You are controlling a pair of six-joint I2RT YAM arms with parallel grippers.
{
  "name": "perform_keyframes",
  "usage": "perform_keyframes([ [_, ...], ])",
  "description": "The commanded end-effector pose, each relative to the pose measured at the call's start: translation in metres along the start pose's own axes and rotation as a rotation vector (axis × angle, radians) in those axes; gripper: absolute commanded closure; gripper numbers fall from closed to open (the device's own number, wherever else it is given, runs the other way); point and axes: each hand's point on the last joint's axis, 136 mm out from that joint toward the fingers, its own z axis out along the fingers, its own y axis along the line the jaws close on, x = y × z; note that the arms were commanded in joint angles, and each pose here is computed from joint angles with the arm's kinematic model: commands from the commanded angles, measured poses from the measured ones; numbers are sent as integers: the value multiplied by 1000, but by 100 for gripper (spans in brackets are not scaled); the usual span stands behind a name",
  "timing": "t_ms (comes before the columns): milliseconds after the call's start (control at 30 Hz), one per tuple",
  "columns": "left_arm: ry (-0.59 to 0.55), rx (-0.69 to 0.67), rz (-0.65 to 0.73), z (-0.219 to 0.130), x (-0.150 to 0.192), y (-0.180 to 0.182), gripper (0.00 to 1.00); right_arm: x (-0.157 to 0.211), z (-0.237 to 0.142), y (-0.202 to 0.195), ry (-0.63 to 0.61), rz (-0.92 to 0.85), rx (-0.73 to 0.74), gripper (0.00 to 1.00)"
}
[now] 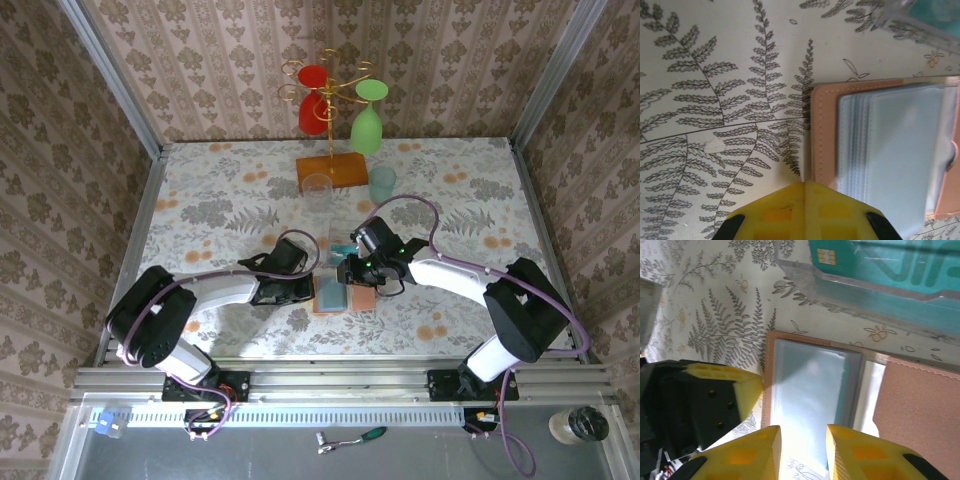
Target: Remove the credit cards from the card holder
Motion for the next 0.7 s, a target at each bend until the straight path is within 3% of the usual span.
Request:
perform_keyframes([
  [0,6,20,5,-2,0,-2,97,6,5,4,31,15,-33,70],
  [433,-2,66,7,-9,-1,-17,96,8,6,2,39,22,-27,68],
  [667,38,25,38,0,4,-19,97,10,8,0,50,27,-17,68],
])
